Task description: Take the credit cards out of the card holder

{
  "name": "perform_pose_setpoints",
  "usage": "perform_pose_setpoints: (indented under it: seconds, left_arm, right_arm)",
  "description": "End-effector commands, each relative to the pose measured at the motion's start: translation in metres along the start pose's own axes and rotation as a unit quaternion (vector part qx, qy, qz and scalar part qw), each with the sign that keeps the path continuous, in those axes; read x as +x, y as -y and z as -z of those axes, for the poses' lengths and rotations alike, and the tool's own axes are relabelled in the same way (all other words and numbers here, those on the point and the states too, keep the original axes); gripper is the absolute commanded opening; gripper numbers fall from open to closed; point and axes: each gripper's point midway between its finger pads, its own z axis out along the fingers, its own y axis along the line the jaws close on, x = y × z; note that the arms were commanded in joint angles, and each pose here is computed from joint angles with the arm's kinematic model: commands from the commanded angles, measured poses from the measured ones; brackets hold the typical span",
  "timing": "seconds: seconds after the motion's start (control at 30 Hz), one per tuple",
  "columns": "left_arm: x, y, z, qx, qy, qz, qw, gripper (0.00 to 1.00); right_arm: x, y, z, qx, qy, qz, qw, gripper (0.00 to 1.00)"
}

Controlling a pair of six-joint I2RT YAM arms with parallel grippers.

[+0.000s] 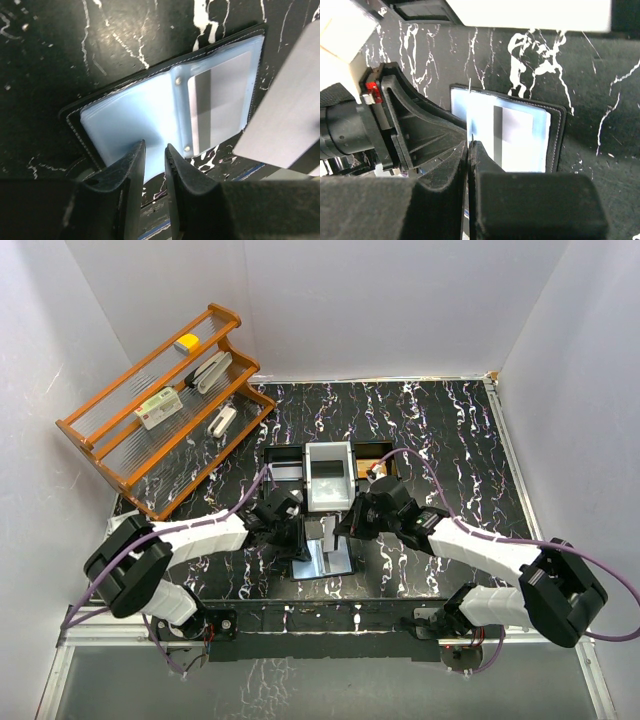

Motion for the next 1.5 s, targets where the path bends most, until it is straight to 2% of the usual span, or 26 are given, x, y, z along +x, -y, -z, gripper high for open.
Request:
perform_pose_setpoints:
  seconds: [0.0,0.13,0.2,0.23,0.33,0.5,0.63,0.73,0.9,1.03,1.13,1.2,1.33,1.47]
  left_arm:
    - [0.009,-0.02,0.01,-0.036,0.004,-0.006,0.999,0.22]
    - [-0.007,-0.009,0.024,-0.021,0.045,-0.012,0.999,0.24]
    - [-0.015,-0.005,0.035,-0.019,0.068,-0.015,0.997,0.3]
    - [-0.018,-0.002,0.039,-0.015,0.079,-0.015,0.997,0.34]
    - [-0.027,-0.002,0.055,-0.018,0.11,-0.025,0.993,0.55]
    - [-0.043,-0.012,0.085,-0.055,0.153,-0.038,0.986,0.78]
    - [-0.057,-0.033,0.109,-0.103,0.177,-0.019,0.979,0.98]
    - [-0.068,-0.05,0.128,-0.122,0.191,0.008,0.974,0.99]
    - [-0.085,-0.086,0.156,-0.139,0.222,0.055,0.963,0.99]
    - [-0.098,-0.102,0.173,-0.157,0.254,0.058,0.953,0.99]
    - [-0.109,-0.116,0.183,-0.194,0.295,0.061,0.934,0.99]
    - [-0.11,-0.132,0.191,-0.229,0.322,0.073,0.916,0.99]
    - [-0.11,-0.14,0.203,-0.246,0.356,0.06,0.9,0.99]
    - [-0.11,-0.128,0.192,-0.202,0.355,0.033,0.912,0.99]
  right_arm:
    - [-0.037,-0.045,0.013,-0.066,0.068,0.066,0.993,0.0]
    - [-0.053,-0.063,0.021,-0.092,0.103,0.131,0.982,0.0]
    - [-0.061,-0.069,0.026,-0.096,0.12,0.16,0.975,0.0]
    - [-0.064,-0.071,0.028,-0.097,0.128,0.176,0.971,0.0]
    - [-0.069,-0.075,0.034,-0.102,0.144,0.203,0.963,0.0]
    - [-0.078,-0.083,0.043,-0.101,0.182,0.249,0.946,0.0]
    - [-0.097,-0.091,0.052,-0.079,0.227,0.317,0.918,0.0]
    - [-0.107,-0.095,0.054,-0.06,0.246,0.366,0.896,0.0]
    - [-0.111,-0.091,0.044,-0.016,0.24,0.422,0.874,0.0]
    - [-0.116,-0.117,0.045,-0.033,0.272,0.48,0.834,0.0]
    - [-0.118,-0.139,0.039,-0.039,0.279,0.532,0.798,0.0]
    - [-0.116,-0.15,0.027,-0.046,0.264,0.56,0.784,0.0]
    - [-0.122,-0.168,0.002,-0.044,0.246,0.584,0.773,0.0]
    - [-0.128,-0.169,-0.03,-0.024,0.224,0.606,0.763,0.0]
